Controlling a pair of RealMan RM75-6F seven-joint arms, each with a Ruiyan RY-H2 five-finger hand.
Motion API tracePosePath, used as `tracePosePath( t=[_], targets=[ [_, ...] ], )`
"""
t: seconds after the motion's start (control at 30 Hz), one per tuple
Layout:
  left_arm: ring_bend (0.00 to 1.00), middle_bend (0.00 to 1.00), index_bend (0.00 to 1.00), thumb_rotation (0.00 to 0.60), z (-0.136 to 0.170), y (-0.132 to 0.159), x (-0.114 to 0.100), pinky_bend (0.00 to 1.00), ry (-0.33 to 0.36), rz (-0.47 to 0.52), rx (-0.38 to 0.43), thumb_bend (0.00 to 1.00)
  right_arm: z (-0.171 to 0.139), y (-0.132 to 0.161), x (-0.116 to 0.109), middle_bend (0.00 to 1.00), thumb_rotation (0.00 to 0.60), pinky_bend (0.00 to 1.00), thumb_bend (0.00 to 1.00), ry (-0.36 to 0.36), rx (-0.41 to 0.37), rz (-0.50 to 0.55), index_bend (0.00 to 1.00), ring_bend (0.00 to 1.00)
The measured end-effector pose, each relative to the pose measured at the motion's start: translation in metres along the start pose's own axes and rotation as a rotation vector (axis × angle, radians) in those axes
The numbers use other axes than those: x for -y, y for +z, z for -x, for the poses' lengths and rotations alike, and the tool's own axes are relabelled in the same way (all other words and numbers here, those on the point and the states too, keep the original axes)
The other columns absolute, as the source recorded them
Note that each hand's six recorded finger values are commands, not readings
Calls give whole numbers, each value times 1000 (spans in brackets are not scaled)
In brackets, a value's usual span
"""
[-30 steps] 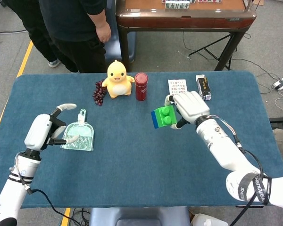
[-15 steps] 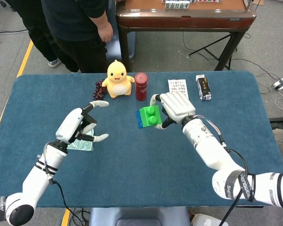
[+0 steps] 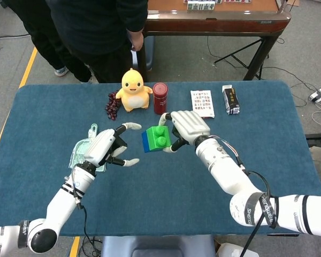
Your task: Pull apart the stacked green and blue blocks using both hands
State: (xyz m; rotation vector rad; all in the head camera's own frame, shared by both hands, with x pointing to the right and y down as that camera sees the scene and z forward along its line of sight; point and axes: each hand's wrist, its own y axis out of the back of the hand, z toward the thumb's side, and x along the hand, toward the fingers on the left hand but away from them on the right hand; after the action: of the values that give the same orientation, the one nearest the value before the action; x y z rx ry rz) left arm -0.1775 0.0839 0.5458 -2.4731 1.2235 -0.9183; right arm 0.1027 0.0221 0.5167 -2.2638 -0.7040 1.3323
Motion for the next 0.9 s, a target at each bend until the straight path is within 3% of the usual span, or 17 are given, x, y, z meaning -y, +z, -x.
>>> tracePosePath(
  t=[0.57,0.9],
  targets=[
    [1000,1000,328,600,-12,-1,16,1000,-22,9,-22,62,5,10,8,1000,600,1000,301,46,-23,53,656,1000],
    [1000,1000,475,600,-15,-6,21,1000,-22,-9,-40,84,3,10,8,1000,600,1000,301,73,-33,73,659,1000]
  ],
)
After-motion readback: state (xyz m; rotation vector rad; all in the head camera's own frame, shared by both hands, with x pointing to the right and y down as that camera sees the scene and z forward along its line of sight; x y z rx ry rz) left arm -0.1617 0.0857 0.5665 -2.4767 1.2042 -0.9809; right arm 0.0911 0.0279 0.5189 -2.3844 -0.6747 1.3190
